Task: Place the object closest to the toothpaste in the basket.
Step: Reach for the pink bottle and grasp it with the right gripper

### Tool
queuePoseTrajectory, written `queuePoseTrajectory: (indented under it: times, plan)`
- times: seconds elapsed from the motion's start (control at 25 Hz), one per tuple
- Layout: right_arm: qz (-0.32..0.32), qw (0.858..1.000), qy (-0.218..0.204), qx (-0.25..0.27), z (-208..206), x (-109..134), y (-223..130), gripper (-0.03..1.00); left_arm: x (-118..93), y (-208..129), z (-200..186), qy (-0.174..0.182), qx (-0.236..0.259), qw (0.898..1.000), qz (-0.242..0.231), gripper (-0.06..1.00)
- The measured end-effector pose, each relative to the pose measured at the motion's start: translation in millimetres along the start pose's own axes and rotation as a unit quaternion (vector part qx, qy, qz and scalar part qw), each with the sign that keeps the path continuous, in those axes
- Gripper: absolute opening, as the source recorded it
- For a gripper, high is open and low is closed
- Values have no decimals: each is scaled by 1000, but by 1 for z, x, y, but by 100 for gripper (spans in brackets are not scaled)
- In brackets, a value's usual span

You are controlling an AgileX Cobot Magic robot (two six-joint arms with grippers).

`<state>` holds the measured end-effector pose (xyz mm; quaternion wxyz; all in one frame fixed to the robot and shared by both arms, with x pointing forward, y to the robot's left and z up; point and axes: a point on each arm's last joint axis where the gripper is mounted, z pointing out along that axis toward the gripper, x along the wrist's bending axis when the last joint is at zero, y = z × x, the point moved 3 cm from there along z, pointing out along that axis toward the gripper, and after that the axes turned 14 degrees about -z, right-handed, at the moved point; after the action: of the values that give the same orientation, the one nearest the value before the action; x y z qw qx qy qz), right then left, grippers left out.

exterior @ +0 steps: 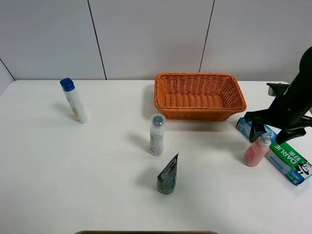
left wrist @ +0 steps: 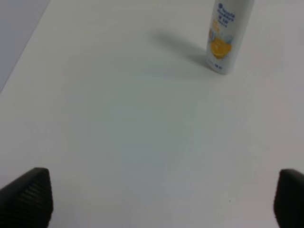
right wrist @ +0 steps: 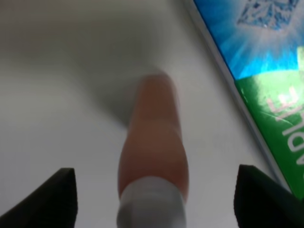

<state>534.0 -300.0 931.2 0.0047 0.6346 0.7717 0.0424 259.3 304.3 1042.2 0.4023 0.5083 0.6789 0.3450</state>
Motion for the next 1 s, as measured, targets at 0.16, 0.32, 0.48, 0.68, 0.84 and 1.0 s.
queuePoseTrajectory:
  times: [0.16,0.32,0.48,0.68,0.84,1.0]
  plan:
    - [-7,1000,7,3,11,0,4,71,0,0,0,0,0,1000,0,94]
    - [-6,1000,12,13,19,0,5,71,0,0,0,0,0,1000,0,94]
    - [-5,1000,14,23,27,-1,5,71,0,0,0,0,0,1000,0,94]
    - [-1,999,20,41,42,-1,5,68,0,0,0,0,0,1000,0,94]
    - [0,999,22,49,48,-1,5,63,0,0,0,0,0,1000,0,94]
    - [0,998,23,50,48,-1,5,58,0,0,0,0,0,1000,0,94]
